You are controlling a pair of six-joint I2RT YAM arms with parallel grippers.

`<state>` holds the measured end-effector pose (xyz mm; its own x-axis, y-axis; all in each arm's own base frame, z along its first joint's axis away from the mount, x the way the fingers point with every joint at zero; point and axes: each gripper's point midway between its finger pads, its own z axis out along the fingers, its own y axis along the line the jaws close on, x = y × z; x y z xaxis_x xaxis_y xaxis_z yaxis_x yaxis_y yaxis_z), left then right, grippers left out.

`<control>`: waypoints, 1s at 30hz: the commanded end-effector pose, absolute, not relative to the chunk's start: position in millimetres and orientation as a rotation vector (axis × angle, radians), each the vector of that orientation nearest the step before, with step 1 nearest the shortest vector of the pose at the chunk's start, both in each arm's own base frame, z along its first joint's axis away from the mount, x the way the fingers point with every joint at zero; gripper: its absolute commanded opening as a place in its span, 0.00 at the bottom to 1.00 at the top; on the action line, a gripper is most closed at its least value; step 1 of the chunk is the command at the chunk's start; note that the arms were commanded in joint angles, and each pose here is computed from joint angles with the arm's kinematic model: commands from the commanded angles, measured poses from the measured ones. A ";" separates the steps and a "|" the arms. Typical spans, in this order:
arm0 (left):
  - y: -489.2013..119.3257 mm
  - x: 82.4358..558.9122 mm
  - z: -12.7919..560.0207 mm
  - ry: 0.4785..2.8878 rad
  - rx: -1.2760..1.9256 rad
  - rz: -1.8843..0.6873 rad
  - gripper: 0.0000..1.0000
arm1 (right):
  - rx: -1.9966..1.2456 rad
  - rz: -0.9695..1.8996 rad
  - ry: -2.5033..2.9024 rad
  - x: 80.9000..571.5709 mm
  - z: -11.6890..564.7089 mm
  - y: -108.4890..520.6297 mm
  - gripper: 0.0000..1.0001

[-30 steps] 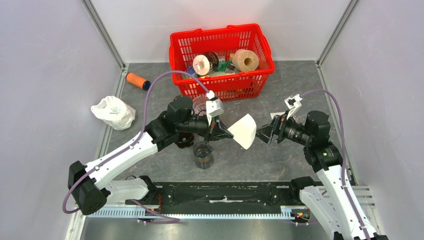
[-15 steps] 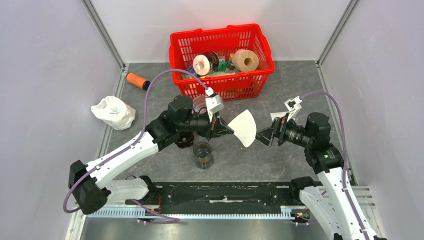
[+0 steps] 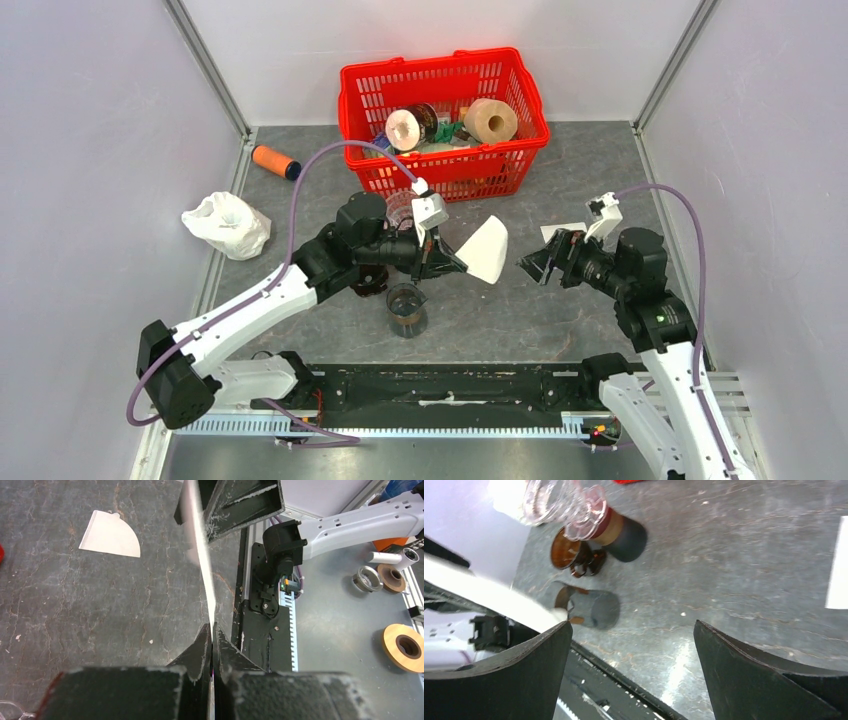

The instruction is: Place the coffee filter in the dripper

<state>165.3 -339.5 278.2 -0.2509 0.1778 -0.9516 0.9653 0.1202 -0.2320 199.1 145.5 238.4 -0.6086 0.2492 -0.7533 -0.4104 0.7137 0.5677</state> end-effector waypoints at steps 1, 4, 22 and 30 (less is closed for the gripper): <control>-337.4 156.0 291.6 1.498 1.178 -1.229 0.02 | -0.035 0.766 2.014 205.3 245.9 122.4 0.99; -337.0 154.5 291.8 1.489 1.187 -1.231 0.02 | -0.087 0.829 2.002 199.1 248.5 131.5 0.99; -334.5 136.5 296.2 1.416 1.267 -1.295 0.02 | -0.210 1.006 1.966 200.7 247.4 158.0 0.99; -335.1 137.8 295.7 1.424 1.260 -1.293 0.02 | -0.282 1.074 1.955 191.9 250.8 166.2 0.99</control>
